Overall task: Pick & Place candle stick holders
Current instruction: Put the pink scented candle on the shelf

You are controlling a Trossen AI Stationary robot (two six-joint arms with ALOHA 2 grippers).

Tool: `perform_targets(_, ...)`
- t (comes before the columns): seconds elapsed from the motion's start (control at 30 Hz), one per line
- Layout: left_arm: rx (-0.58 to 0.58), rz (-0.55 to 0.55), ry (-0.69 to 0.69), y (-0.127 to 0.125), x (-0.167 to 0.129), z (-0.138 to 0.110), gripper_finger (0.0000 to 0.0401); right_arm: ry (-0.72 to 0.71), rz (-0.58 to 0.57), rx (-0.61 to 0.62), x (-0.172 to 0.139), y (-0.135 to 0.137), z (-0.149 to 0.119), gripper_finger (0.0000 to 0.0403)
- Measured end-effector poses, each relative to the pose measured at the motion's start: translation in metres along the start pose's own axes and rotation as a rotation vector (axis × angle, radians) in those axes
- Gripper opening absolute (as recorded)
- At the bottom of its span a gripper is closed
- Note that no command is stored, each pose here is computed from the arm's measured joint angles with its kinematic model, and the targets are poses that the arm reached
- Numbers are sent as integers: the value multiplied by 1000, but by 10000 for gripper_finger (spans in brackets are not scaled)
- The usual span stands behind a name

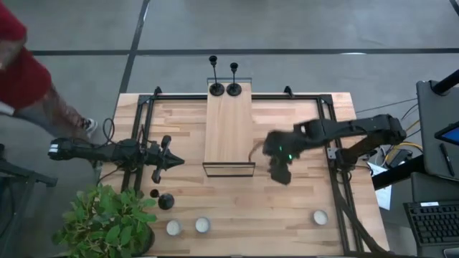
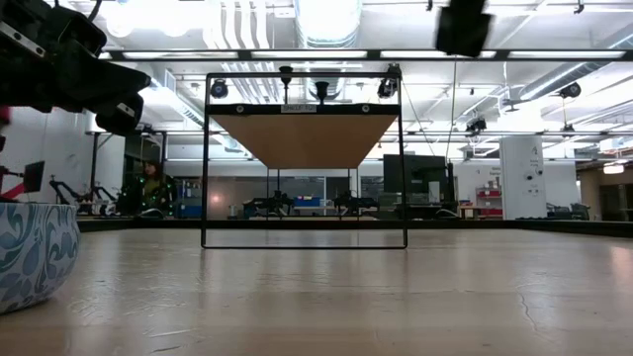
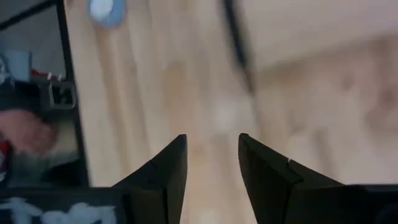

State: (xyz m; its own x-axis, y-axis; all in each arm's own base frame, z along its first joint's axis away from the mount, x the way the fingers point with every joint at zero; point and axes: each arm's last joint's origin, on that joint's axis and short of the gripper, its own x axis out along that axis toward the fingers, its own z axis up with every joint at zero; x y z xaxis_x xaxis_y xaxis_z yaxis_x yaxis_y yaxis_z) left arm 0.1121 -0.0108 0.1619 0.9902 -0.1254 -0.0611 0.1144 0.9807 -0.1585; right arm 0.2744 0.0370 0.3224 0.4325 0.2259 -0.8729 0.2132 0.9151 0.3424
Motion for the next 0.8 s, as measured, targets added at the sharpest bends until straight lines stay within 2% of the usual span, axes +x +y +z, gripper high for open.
perform_targets(0.17,0,-1,0,0,0,0,14,155,-17,90,23,25,-35,132)
perform_targets(0.4,0,-1,0,0,0,0,14,318,-97,187,49,48,-89,131)
perform_targets(0.63,0,0,0,0,0,0,14,448,-202,272,68,56,-141,117)
perform_targets(0.8,0,0,0,0,0,0,14,494,-287,342,77,54,-168,111)
